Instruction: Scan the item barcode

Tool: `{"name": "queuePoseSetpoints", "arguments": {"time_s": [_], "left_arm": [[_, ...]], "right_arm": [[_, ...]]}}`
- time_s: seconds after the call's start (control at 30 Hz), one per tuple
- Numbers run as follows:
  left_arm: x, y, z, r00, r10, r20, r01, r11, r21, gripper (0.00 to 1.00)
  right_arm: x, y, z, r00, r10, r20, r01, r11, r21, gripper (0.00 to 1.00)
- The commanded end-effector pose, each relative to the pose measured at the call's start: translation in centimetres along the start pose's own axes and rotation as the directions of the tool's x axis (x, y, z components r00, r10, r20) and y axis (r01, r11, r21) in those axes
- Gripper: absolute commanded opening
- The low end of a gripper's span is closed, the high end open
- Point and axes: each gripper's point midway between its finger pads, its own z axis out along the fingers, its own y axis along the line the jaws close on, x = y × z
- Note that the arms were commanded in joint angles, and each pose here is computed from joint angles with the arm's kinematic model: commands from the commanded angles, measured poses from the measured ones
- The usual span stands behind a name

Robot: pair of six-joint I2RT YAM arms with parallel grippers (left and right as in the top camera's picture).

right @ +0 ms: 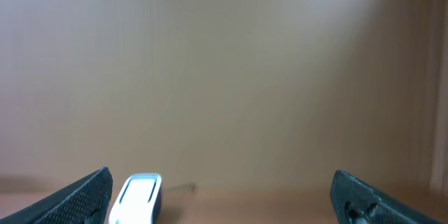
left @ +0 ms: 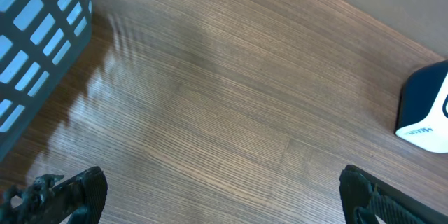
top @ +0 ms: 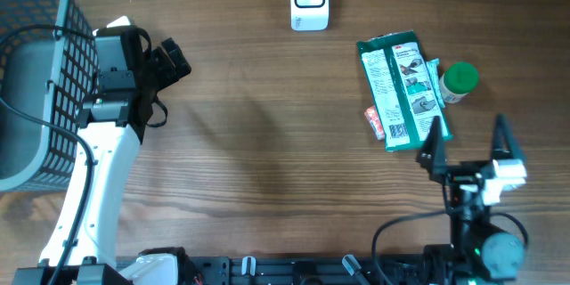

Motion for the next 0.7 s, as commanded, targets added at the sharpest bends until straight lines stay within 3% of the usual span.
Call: {"name": "queuePoseSetpoints", "arguments": {"time_s": [0.0,0.23,0.37,0.67], "left_arm": [[-0.4,0.2,-0.1,1.000,0.008,0.014,-0.008,1.000,-0.008,1.00],[-0.4,0.2,-0.1,1.000,0.008,0.014,-0.008,1.000,-0.008,1.00],[-0.4,0.2,-0.1,1.000,0.008,0.014,-0.008,1.000,-0.008,1.00],[-0.4,0.2,-0.1,1.000,0.008,0.014,-0.008,1.000,-0.008,1.00]], "right_arm": [[3.9,0.1,-0.3,0.991,0.118,-0.061,-0.118,0.993,-0.006,1.00],[9.8,-0.3,-1.4,0.946,0.121,-0.301,-0.115,0.993,0.038,1.00],[9.7,1.3,-1.4,0.954,-0.036,-0.298,0.007,0.995,-0.097,1.00],[9.7,1.3,-1.4,0.954,-0.039,-0.299,0.009,0.995,-0.100,1.00]]}}
